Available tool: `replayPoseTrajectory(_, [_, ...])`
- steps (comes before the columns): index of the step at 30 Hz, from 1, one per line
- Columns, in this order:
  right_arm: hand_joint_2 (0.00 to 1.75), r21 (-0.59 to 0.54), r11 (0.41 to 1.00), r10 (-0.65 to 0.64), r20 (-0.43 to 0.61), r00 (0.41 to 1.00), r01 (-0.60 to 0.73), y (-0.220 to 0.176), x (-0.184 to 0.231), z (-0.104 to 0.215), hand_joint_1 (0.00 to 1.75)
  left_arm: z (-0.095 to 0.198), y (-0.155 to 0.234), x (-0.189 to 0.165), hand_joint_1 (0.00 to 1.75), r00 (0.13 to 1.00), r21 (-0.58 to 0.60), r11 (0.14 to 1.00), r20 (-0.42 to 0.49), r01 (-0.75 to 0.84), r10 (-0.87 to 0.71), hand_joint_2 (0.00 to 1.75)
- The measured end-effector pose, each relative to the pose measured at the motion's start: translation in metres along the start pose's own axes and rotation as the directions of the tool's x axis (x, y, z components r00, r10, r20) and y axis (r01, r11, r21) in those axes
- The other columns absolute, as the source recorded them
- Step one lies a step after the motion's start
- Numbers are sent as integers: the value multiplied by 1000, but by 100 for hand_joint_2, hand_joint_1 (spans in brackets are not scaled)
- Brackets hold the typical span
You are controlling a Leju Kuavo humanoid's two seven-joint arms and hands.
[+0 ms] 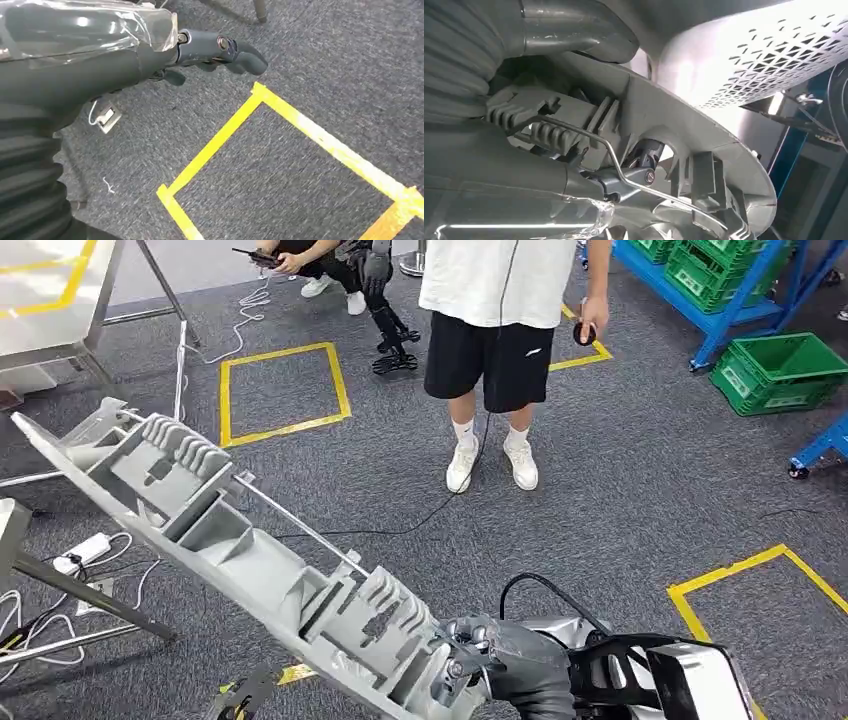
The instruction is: Take the parts from the cabinet and place them on the table.
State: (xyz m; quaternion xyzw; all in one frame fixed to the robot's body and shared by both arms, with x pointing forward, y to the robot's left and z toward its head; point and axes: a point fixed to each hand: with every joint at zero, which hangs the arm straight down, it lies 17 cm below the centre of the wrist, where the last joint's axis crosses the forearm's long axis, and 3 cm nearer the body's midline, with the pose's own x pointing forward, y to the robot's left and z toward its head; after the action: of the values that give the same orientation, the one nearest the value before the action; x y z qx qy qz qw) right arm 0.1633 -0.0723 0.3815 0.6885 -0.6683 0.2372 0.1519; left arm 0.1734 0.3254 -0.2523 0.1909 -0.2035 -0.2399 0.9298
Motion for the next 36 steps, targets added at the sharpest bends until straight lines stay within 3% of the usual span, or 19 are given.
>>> replayPoseTrajectory(36, [175, 14, 1000, 11, 7, 1000, -11, 1, 2, 0, 175, -1, 3, -1, 0, 1000, -2, 1000, 2, -7, 7, 175])
